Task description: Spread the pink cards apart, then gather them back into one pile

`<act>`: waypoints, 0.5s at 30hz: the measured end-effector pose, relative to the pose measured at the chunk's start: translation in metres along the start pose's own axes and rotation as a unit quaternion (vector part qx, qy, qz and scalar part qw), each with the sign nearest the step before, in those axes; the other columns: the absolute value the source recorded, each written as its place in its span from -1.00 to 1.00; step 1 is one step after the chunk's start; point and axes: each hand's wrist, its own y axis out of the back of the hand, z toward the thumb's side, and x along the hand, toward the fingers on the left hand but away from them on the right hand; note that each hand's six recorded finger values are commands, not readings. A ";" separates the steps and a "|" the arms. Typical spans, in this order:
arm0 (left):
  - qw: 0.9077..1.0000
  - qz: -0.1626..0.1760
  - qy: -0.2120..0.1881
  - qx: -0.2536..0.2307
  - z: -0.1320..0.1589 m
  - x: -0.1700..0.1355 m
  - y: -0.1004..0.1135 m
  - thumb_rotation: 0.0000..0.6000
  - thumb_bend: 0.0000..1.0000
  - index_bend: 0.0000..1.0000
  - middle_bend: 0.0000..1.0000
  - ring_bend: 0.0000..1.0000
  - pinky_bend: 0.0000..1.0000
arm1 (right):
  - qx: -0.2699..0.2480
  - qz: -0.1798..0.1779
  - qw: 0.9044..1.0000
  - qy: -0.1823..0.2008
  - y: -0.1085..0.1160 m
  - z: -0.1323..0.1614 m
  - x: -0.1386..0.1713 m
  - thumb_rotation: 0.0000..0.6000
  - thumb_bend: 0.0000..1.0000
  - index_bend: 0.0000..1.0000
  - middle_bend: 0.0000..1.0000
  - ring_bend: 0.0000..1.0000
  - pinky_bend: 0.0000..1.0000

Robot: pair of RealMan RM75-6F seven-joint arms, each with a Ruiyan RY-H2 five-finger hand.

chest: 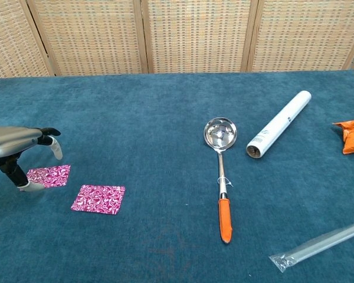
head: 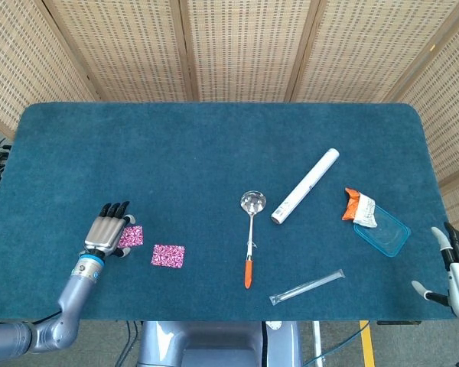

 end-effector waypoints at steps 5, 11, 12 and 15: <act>1.000 0.000 0.004 0.000 0.000 0.002 -0.001 0.89 -0.47 -0.41 -1.00 -1.00 -1.00 | 0.000 0.000 1.000 -0.001 0.000 -0.001 0.001 1.00 -1.00 -0.91 -0.99 -1.00 -1.00; 1.000 -0.004 0.009 0.001 -0.002 0.002 -0.004 0.88 -0.48 -0.41 -1.00 -1.00 -1.00 | -0.001 0.000 1.000 -0.001 0.000 -0.001 0.001 1.00 -1.00 -0.91 -0.99 -1.00 -1.00; 1.000 -0.005 0.009 0.001 -0.002 0.002 -0.004 0.89 -0.48 -0.41 -1.00 -1.00 -1.00 | -0.001 0.000 1.000 0.000 0.000 -0.001 0.001 1.00 -1.00 -0.91 -0.99 -1.00 -1.00; 1.000 -0.007 0.012 0.000 -0.003 0.002 -0.006 0.88 -0.48 -0.41 -1.00 -1.00 -1.00 | -0.001 0.000 1.000 0.000 0.000 -0.001 0.001 1.00 -1.00 -0.91 -0.99 -1.00 -1.00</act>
